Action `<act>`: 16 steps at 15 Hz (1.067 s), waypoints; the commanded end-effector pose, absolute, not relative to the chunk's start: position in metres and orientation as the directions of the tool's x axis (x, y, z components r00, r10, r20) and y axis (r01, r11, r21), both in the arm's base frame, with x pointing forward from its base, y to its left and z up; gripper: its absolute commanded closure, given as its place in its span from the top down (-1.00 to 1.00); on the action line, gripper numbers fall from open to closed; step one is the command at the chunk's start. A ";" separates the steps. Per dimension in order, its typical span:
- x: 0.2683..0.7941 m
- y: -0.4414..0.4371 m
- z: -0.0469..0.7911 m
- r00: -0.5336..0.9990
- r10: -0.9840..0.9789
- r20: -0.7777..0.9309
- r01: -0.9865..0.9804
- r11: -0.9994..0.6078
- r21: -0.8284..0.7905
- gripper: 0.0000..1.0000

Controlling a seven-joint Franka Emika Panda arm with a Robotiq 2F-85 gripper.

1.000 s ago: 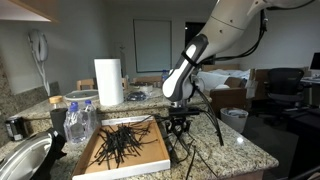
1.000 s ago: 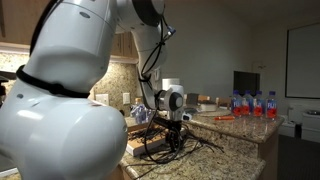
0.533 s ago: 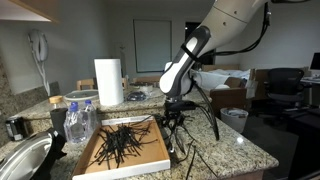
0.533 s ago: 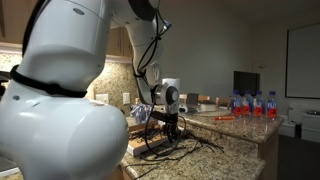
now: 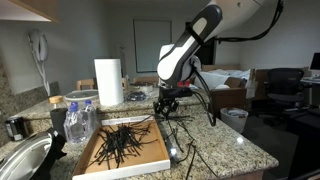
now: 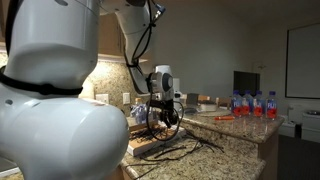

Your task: Put some of the zip ties on the counter on the box

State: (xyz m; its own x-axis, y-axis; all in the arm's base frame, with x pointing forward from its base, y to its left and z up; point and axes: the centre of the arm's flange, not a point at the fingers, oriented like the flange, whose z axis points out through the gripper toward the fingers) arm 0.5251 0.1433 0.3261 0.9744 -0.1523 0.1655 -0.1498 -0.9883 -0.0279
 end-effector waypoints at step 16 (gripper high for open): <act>0.563 0.354 0.390 0.951 -0.233 0.204 -0.265 -0.953 0.145 0.18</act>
State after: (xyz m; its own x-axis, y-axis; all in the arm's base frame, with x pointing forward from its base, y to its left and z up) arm 0.5708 0.3494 0.3840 0.9403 -0.1988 0.2762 -0.2432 -0.9603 0.1370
